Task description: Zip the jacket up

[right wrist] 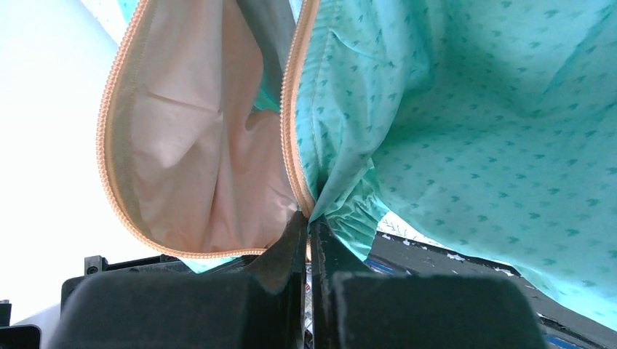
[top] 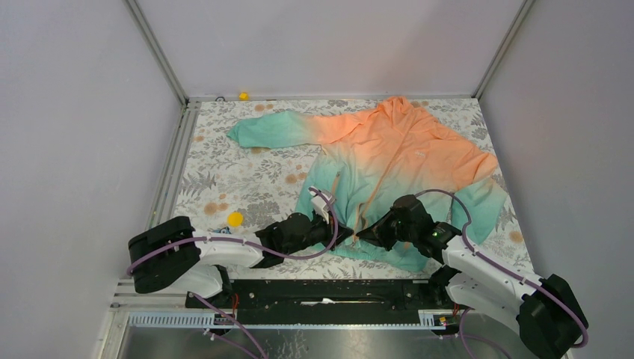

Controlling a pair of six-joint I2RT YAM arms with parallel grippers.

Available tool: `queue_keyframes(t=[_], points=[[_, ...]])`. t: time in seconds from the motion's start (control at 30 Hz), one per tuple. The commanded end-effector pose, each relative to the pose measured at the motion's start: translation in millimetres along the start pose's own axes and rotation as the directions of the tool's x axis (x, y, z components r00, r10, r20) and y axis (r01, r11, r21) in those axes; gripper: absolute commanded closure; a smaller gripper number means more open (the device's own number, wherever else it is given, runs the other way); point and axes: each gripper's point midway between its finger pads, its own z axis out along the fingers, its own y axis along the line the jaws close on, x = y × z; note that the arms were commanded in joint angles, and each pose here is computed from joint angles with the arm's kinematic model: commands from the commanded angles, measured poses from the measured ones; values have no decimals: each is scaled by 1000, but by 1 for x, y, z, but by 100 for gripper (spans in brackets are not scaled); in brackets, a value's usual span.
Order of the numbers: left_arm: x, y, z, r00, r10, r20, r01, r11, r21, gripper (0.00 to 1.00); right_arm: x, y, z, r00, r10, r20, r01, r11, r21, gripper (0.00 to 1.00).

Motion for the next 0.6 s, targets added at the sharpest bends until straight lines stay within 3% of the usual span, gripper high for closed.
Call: queue_keyframes(t=[0.0, 0.57], points=[[-18, -15, 6, 998, 4, 57, -6, 999, 44, 100, -1, 11, -2, 1000, 12, 1, -12, 999, -35, 100], [-8, -17, 6, 999, 12, 36, -14, 998, 58, 100, -1, 19, 1, 992, 118, -33, -120, 990, -74, 100]])
